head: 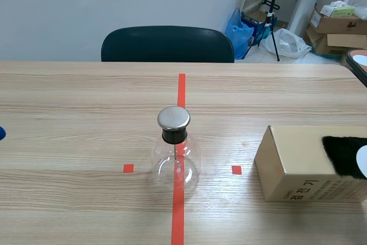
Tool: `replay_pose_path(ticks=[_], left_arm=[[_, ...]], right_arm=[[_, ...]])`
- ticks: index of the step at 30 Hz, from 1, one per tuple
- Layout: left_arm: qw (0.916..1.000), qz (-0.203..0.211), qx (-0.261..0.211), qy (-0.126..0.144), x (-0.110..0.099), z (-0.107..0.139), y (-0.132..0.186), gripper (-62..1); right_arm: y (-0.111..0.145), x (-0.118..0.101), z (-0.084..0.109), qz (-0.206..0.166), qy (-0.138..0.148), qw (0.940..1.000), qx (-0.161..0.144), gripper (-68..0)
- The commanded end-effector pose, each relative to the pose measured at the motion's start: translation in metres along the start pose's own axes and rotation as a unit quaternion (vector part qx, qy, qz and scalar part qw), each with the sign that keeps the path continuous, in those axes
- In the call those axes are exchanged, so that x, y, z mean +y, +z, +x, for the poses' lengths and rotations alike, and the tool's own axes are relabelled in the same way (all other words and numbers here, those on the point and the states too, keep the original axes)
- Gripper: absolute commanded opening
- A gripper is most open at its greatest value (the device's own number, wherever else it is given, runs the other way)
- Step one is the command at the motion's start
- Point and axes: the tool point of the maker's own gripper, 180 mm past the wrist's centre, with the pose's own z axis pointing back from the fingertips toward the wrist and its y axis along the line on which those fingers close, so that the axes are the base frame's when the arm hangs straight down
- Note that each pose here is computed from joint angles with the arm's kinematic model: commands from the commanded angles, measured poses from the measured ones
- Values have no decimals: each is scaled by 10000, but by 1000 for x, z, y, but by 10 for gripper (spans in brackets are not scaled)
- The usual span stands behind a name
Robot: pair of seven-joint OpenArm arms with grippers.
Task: Do the electroscope experiment
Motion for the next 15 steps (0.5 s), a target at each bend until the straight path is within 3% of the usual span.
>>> replay_pose_path(ticks=[1,9,15], left_arm=[[9999,58,-141,-12,3,7,0,14],[9999,58,-141,-12,3,7,0,14],[9999,58,-141,-12,3,7,0,14]], right_arm=[[-2,-13,-4,-280,224,9994,15,-664],[-3,-16,-3,-303,280,9991,-28,-664],[-5,-36,-1,-533,415,9977,-46,-664]])
